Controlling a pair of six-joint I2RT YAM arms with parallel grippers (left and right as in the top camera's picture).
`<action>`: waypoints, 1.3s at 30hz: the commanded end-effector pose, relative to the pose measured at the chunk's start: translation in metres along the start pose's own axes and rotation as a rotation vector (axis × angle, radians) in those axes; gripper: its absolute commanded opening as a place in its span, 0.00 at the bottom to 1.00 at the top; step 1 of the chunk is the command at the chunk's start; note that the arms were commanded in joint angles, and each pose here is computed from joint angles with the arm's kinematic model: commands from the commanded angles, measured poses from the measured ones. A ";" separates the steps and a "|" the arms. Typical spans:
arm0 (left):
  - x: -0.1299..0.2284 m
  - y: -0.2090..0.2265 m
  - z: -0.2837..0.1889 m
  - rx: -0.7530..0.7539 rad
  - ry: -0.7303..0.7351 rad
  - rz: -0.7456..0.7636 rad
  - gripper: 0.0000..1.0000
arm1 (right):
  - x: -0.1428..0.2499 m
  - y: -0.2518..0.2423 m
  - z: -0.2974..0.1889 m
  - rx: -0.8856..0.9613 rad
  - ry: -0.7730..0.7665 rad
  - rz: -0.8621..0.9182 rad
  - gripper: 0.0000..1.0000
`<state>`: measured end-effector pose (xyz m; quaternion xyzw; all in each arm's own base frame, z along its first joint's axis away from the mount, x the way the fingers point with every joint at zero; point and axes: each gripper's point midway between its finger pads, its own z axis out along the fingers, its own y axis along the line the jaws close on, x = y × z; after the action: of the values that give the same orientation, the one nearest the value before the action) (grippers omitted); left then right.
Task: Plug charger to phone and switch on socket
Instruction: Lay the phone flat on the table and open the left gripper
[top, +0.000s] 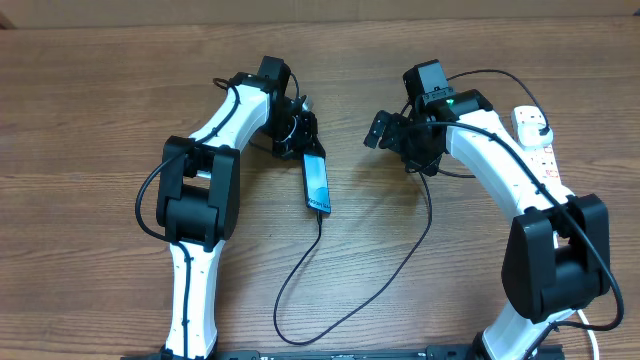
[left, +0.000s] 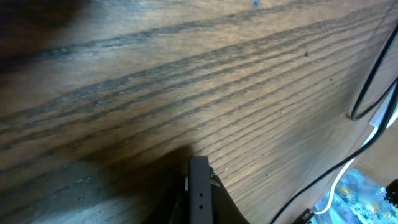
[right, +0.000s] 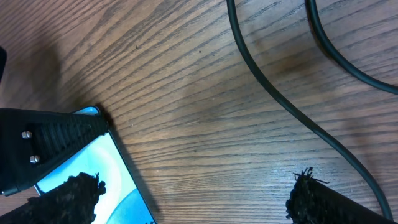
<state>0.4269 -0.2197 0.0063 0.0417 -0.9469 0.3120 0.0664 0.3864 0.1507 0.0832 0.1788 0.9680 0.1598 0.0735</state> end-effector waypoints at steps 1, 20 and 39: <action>-0.002 0.012 0.002 -0.075 -0.018 -0.023 0.11 | -0.010 0.008 -0.015 -0.020 -0.049 -0.016 1.00; -0.025 0.032 -0.003 -0.202 -0.132 -0.035 0.04 | -0.009 0.007 -0.015 -0.015 -0.043 -0.015 1.00; -0.022 0.034 -0.002 -0.207 -0.120 -0.042 0.40 | -0.009 0.007 -0.014 -0.015 -0.043 -0.015 1.00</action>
<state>0.4504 -0.2104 0.0099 0.0598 -0.9631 0.2624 0.0103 0.3850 0.1496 0.0826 0.1781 0.9689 0.1562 0.0713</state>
